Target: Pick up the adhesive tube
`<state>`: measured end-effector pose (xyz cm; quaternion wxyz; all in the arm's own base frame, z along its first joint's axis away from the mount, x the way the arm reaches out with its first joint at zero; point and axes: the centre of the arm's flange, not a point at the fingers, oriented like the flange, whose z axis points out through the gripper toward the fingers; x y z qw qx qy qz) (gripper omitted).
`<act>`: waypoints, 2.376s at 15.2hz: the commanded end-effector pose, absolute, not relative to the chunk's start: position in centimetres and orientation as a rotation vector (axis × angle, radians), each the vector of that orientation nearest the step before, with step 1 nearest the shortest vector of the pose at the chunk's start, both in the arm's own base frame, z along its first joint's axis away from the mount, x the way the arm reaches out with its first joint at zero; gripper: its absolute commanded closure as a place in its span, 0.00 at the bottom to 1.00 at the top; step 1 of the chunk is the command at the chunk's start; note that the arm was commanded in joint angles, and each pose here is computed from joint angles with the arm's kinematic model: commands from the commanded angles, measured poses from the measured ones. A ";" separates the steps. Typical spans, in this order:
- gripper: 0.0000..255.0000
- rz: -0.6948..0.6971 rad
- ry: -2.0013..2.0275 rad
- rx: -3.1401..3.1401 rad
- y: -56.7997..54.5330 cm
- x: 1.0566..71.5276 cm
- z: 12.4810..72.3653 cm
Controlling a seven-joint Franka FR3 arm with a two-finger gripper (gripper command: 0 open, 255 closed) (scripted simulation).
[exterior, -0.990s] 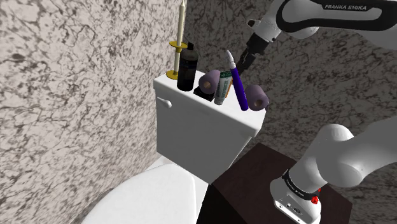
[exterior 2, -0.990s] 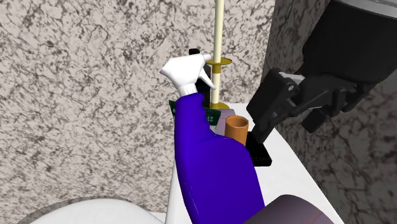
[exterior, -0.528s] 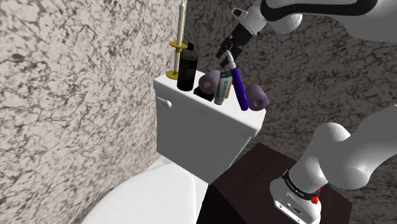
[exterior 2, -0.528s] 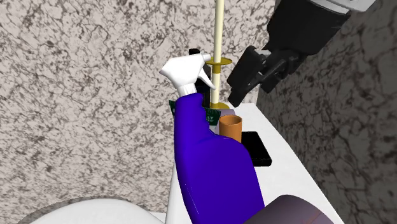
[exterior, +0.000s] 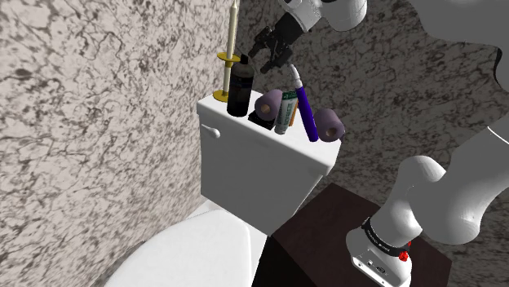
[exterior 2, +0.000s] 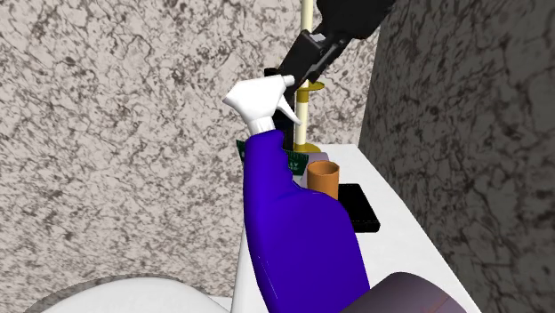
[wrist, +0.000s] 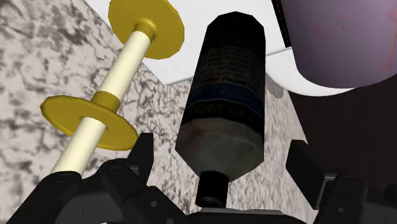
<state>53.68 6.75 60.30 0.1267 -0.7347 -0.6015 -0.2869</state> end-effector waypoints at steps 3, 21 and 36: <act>0.00 -0.882 -1.835 -2.033 7.9 54.5 59.9; 1.00 -0.882 -1.835 -2.033 7.9 54.5 57.5; 1.00 -0.882 -1.835 -2.033 7.9 54.5 64.9</act>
